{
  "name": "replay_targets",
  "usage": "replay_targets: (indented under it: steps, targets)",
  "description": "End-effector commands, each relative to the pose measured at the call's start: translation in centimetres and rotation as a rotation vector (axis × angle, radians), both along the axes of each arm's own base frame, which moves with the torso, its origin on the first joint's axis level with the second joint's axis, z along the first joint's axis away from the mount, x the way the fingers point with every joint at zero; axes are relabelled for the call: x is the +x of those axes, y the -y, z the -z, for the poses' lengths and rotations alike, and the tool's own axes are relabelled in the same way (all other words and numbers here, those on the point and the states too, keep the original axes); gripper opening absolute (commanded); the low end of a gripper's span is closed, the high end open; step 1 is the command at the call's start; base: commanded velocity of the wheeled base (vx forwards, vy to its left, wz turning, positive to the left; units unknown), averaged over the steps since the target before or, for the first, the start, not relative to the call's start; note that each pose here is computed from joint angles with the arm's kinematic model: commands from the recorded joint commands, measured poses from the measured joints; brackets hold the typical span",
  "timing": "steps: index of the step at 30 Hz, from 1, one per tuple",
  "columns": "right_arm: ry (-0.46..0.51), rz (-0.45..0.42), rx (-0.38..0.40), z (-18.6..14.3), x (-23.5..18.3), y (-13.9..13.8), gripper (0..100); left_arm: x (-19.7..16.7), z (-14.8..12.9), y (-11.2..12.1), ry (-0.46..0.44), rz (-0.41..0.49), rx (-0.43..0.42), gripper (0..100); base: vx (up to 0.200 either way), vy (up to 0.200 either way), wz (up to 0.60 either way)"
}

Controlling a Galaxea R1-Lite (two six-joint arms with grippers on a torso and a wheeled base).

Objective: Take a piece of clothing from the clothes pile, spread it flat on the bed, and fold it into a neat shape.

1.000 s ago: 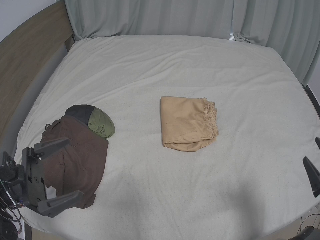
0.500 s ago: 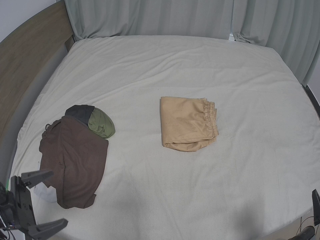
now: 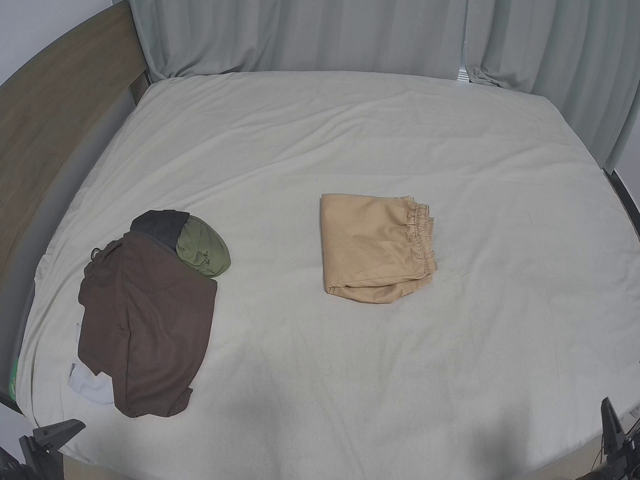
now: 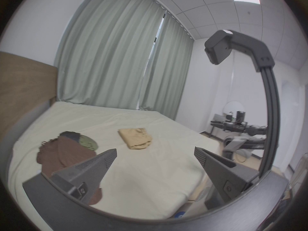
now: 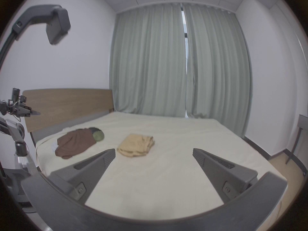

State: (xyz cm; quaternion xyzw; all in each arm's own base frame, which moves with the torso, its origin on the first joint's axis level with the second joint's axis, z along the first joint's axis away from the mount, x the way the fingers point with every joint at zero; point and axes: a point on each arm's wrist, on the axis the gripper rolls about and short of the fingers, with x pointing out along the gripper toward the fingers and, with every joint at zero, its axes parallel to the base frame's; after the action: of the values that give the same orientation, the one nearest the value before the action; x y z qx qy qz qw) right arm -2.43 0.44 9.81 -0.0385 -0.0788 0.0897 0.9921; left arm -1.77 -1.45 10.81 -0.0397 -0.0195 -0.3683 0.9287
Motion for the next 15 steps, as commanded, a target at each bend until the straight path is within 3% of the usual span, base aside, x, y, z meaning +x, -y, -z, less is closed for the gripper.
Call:
replay_targets:
  steps: [1,6,9,15]
  targets:
    - [-0.084,0.074,-0.001,1.57,0.12,0.15,100,-0.9,2.64,-0.18,0.041,-0.174,0.073,100,0.0,0.0,0.0]
    - [-0.084,0.144,0.022,1.56,0.13,0.31,100,-0.74,2.51,-0.5,0.032,-0.334,0.042,100,0.0,0.0,0.0]
    - [-0.101,0.194,0.153,1.63,0.13,0.46,100,-0.62,2.5,-0.79,0.008,-0.471,0.004,100,0.0,0.0,0.0]
    - [-0.107,0.215,0.164,1.68,0.15,0.51,100,-0.59,2.49,-0.9,0.009,-0.528,0.004,100,0.0,0.0,0.0]
